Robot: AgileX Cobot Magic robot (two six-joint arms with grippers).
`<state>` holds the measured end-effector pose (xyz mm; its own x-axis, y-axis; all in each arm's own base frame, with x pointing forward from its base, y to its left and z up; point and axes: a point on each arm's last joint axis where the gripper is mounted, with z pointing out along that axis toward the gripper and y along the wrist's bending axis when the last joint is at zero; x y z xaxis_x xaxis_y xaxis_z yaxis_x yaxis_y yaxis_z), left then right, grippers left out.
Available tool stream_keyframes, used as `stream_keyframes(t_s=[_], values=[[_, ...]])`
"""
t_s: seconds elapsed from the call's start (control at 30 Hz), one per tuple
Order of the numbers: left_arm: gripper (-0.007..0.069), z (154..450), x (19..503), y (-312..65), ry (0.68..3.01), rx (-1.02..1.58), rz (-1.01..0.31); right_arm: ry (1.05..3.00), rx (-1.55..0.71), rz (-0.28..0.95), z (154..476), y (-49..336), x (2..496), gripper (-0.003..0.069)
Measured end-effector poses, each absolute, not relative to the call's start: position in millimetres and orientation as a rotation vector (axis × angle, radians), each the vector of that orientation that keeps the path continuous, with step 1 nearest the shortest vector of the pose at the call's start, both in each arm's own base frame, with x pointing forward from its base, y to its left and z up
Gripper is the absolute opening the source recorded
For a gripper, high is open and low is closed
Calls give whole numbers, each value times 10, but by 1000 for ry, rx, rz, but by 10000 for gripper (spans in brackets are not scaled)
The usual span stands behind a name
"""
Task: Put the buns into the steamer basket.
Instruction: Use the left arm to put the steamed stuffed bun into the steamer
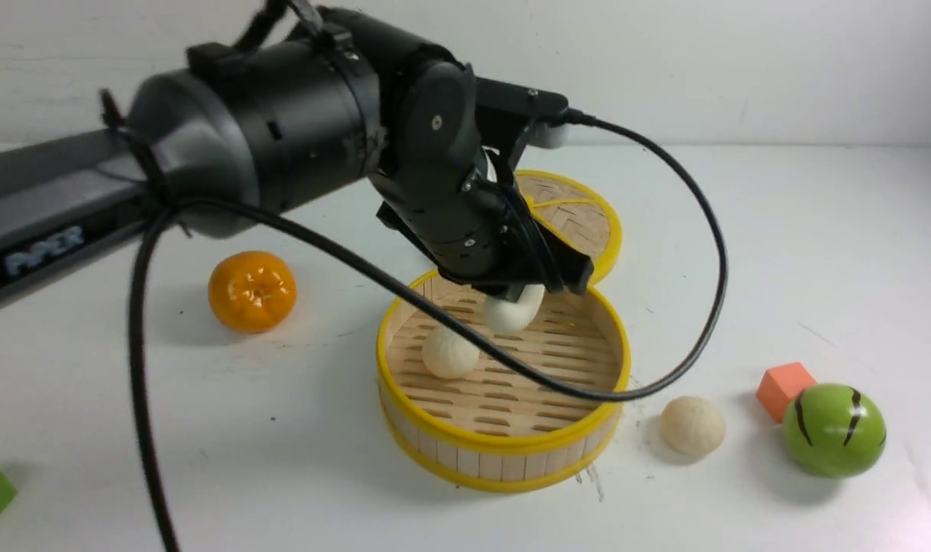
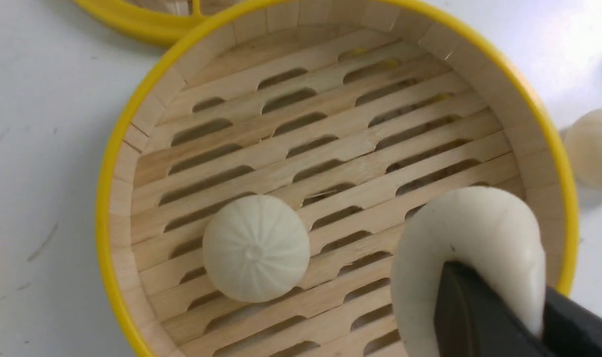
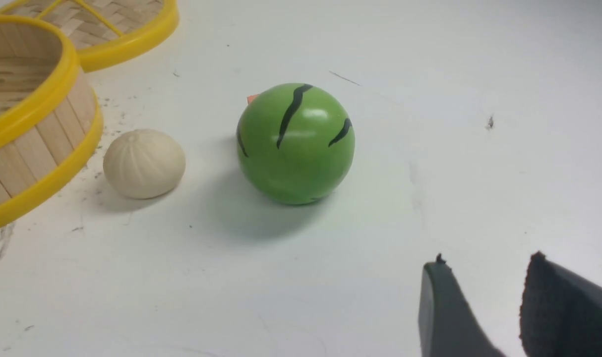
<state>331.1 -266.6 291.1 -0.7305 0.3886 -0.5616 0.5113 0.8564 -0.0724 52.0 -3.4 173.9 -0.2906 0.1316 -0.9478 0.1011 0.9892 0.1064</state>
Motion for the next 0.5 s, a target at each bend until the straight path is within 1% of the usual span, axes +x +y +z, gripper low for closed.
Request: stream_keyframes(t_s=[0.03,0.07,0.1,0.17,0.27,0.33,0.4,0.43,0.47,0.5], values=[[6,2890,3318,-2671,2487,656,-298,1869,169,30,1739,-34,520,239],[15,2775,3350,-2698,2512,663,-285,1869,169,30,1739,-34,520,239],[39,2601,3394,-2733,2552,674,-265,1869,169,30,1739,-34,520,239],[87,2430,3427,-2760,2595,686,-242,1869,169,30,1739,-34,520,239],[216,2261,3454,-2782,2637,697,-220,1869,169,30,1739,-34,520,239],[326,2215,3461,-2791,2648,698,-218,1869,169,30,1739,-34,520,239],[422,2217,3460,-2789,2650,699,-217,1869,169,30,1739,-34,520,239],[442,2228,3461,-2790,2648,698,-218,1869,169,30,1739,-34,520,239],[497,2270,3462,-2792,2648,695,-220,1869,169,30,1739,-34,520,239],[521,2293,3463,-2793,2648,695,-220,1869,170,32,1739,-33,520,239]])
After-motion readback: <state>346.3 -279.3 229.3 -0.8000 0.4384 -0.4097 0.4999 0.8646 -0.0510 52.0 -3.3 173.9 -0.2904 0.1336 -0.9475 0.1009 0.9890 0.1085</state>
